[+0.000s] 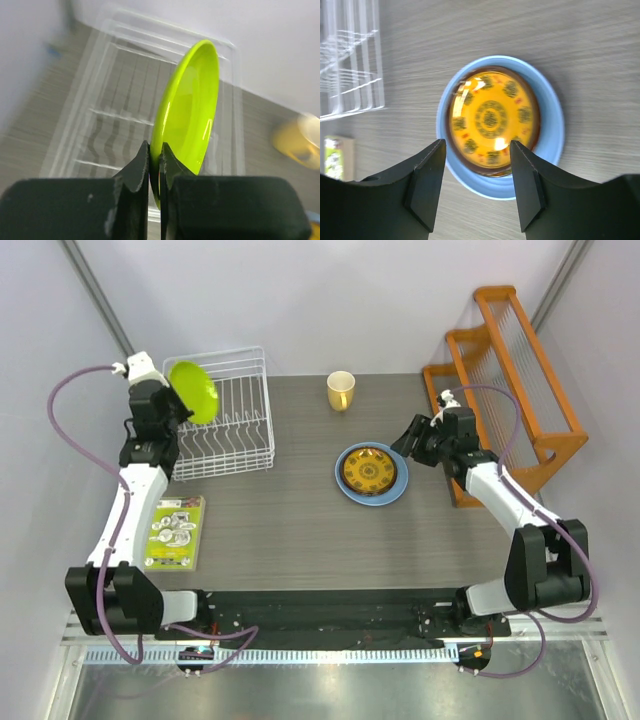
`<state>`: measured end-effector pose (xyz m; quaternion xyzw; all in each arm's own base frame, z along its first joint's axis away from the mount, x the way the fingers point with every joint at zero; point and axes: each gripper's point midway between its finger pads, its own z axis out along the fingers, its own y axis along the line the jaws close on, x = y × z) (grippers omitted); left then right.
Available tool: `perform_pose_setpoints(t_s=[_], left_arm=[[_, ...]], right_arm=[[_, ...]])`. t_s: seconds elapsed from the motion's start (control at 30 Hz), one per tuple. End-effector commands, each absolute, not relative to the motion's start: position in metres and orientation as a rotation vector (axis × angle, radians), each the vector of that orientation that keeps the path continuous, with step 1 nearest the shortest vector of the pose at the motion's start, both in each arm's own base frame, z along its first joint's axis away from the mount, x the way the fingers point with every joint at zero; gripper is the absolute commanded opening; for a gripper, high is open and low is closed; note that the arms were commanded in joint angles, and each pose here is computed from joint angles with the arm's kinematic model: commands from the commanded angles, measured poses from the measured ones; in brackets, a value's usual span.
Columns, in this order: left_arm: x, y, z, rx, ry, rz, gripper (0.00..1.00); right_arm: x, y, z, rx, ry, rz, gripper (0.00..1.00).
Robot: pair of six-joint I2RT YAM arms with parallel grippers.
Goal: Unload the plates from the dish rack
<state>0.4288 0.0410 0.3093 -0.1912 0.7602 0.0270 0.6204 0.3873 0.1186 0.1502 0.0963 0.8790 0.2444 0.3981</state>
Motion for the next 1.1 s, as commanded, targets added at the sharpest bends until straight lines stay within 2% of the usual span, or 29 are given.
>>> perform_pose_setpoints(t_s=[0.0,0.07,0.17,0.33,0.5,0.7,1.07], left_arm=[[0.419,-0.06,0.265,-0.372,1.876,-0.607,0.0],[0.41,-0.099,0.256,-0.344,1.896,-0.837,0.0],[0.401,-0.134,0.234,-0.334,1.922,-1.046,0.0],[0.387,-0.185,0.234,-0.231,1.899,-1.202,0.0],[0.373,-0.217,0.225,-0.167,1.949,-1.262,0.0],[0.36,-0.223,0.214,-0.154,1.981,-1.274,0.0],[0.365,-0.217,0.193,-0.209,2.014,-1.191,0.0]], right_arm=[[0.38,0.147,0.189,0.188,2.085,0.82,0.6],[0.374,0.153,0.191,0.187,2.079,0.853,0.6],[0.373,0.165,0.201,0.161,2.034,0.901,0.63],[0.376,0.188,0.202,0.125,2.038,0.935,0.64],[0.376,0.221,0.197,0.098,2.025,1.042,0.64],[0.373,0.246,0.19,0.061,2.027,1.118,0.64],[0.373,0.239,0.195,0.079,2.008,1.062,0.63]])
